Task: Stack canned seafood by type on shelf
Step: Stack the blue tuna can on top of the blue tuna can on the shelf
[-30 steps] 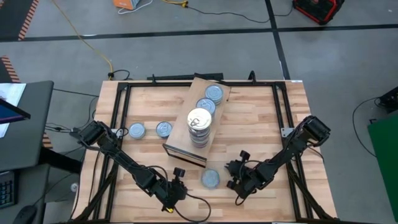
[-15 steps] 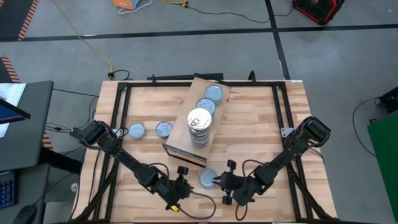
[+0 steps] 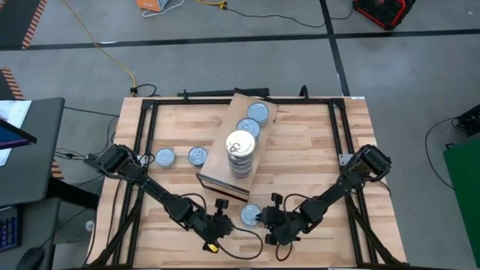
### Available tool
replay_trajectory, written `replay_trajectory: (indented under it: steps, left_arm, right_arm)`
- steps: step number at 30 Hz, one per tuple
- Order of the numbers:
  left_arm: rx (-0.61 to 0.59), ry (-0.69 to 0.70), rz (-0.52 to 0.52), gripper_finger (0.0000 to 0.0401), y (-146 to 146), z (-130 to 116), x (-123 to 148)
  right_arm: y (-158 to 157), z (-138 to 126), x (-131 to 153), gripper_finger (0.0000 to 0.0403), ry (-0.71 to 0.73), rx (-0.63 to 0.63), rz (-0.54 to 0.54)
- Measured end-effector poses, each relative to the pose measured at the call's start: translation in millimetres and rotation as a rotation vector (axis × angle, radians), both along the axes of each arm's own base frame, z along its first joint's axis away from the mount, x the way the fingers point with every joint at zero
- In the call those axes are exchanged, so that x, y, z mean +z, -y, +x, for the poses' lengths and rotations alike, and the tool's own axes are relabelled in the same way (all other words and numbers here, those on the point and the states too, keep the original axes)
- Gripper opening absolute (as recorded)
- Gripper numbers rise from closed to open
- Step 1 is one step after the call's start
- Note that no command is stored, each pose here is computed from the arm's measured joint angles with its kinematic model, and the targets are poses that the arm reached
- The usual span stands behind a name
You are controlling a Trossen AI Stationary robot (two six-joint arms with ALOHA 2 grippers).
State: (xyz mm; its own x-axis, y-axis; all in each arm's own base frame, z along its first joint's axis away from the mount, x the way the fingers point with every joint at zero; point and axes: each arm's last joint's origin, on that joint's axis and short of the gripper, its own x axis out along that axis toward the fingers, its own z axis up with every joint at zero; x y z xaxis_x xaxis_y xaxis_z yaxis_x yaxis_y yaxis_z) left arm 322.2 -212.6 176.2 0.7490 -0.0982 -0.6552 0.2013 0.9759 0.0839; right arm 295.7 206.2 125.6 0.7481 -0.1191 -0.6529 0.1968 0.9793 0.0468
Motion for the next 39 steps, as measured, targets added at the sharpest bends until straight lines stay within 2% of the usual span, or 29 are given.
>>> replay_trajectory:
  steps: [4, 11, 15, 21, 26, 34, 39]
  left_arm:
    - [-0.075, -0.001, 0.028, 0.0045, 1, 0, 0]
    - [-0.077, 0.002, 0.031, 0.0045, 1, 0, 0]
    - [-0.077, 0.001, 0.032, 0.0045, 1, 0, 0]
    - [-0.076, 0.007, 0.029, 0.0045, 2, 2, 3]
    - [-0.083, 0.020, 0.029, 0.0045, 3, 4, 7]
    - [-0.083, 0.014, 0.033, 0.0045, 3, 3, 6]
    - [-0.082, 0.014, 0.033, 0.0045, 3, 3, 6]
  right_arm:
    - [-1, -5, -2, 0.0079, -0.026, -0.026, 0.009]
    - [-6, -16, -5, 0.0079, -0.067, -0.058, -0.002]
    - [-7, -24, -4, 0.0079, -0.073, -0.077, -0.051]
    - [-2, -36, 15, 0.0079, -0.098, -0.056, -0.103]
    - [7, -46, 31, 0.0079, -0.129, -0.091, -0.115]
    - [17, -41, 36, 0.0090, -0.149, -0.155, -0.019]
    - [27, -33, 34, 0.0144, -0.180, -0.198, 0.037]
